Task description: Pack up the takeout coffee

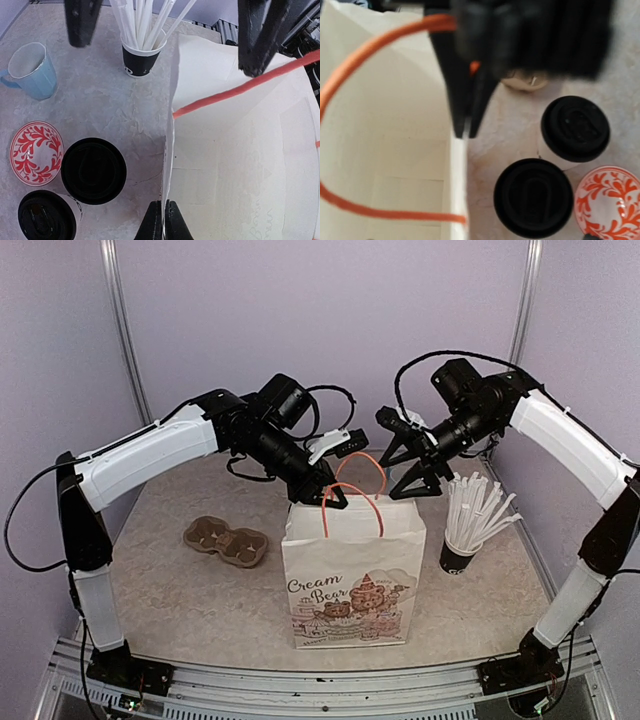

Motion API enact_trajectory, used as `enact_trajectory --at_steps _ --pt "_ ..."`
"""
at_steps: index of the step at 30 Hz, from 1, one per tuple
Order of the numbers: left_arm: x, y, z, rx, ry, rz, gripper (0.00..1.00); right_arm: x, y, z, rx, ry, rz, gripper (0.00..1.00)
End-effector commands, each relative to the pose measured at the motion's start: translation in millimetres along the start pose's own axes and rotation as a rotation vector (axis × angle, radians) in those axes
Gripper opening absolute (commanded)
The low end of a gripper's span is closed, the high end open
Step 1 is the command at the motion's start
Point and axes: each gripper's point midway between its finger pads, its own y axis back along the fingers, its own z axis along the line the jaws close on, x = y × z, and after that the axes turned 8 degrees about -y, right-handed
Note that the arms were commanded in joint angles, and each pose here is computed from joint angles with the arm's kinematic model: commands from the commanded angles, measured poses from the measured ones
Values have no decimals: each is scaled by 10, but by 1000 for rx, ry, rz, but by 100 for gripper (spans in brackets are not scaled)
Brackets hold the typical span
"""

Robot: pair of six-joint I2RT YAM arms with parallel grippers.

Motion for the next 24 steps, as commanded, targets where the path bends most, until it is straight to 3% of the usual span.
enact_trajectory --at_steps 1,9,15,21,24 --pt "-74 54 139 -57 28 -39 5 -6 -64 65 -31 -19 38 86" --pt "-180 133 115 -69 16 -97 6 36 -212 37 -57 -67 65 76" --pt "-170 143 122 -76 17 -96 9 38 -312 -22 -59 -114 75 60" --pt "-158 174 119 -90 18 -100 11 42 -369 -99 -54 -148 84 24" --pt "-133 213 161 -131 31 -84 20 -4 -355 -100 -56 -146 73 6"
